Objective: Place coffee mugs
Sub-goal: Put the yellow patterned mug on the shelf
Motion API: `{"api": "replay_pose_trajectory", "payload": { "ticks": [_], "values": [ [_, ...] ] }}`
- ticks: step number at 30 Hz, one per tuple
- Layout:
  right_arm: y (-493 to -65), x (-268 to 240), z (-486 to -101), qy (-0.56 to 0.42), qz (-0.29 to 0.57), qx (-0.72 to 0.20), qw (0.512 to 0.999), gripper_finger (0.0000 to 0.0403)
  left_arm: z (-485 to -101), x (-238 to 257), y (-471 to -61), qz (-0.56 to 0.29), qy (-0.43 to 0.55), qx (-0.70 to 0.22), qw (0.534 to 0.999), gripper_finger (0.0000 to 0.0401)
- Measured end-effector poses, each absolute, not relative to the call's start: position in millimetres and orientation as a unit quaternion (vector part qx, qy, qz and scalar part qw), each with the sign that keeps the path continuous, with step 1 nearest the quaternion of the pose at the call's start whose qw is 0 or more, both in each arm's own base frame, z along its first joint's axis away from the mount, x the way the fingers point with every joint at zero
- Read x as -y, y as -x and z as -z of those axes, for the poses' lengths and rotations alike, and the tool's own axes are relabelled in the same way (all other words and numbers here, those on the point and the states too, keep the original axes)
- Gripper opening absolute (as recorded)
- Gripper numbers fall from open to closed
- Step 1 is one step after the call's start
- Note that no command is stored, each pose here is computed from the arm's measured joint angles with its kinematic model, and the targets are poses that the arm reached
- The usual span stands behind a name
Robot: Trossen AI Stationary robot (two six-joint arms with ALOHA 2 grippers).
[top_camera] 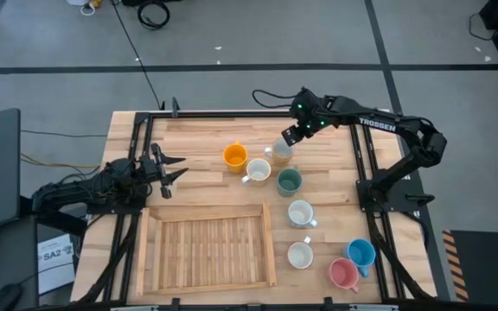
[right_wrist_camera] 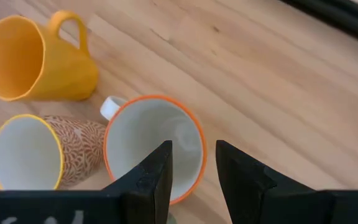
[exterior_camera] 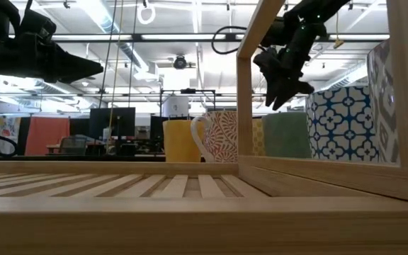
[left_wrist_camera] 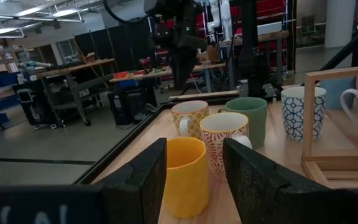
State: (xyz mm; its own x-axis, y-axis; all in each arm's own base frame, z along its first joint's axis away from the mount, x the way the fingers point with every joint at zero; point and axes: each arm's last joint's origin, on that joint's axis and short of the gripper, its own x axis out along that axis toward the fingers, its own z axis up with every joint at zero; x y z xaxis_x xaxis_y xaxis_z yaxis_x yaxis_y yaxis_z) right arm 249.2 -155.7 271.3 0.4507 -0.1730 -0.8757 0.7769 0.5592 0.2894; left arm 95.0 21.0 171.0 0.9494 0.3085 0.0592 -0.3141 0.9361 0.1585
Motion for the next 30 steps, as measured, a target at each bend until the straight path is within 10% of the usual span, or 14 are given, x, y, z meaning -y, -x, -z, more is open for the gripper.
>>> {"api": "replay_pose_trajectory", "payload": {
  "ticks": [30],
  "values": [
    [-282.5,146.7,-205.2,-0.385,0.352,-0.515,0.680,0.0127,-171.0,-21.0,-95.0,-0.158,-0.083,0.017,0.984,0.0164]
  ]
}}
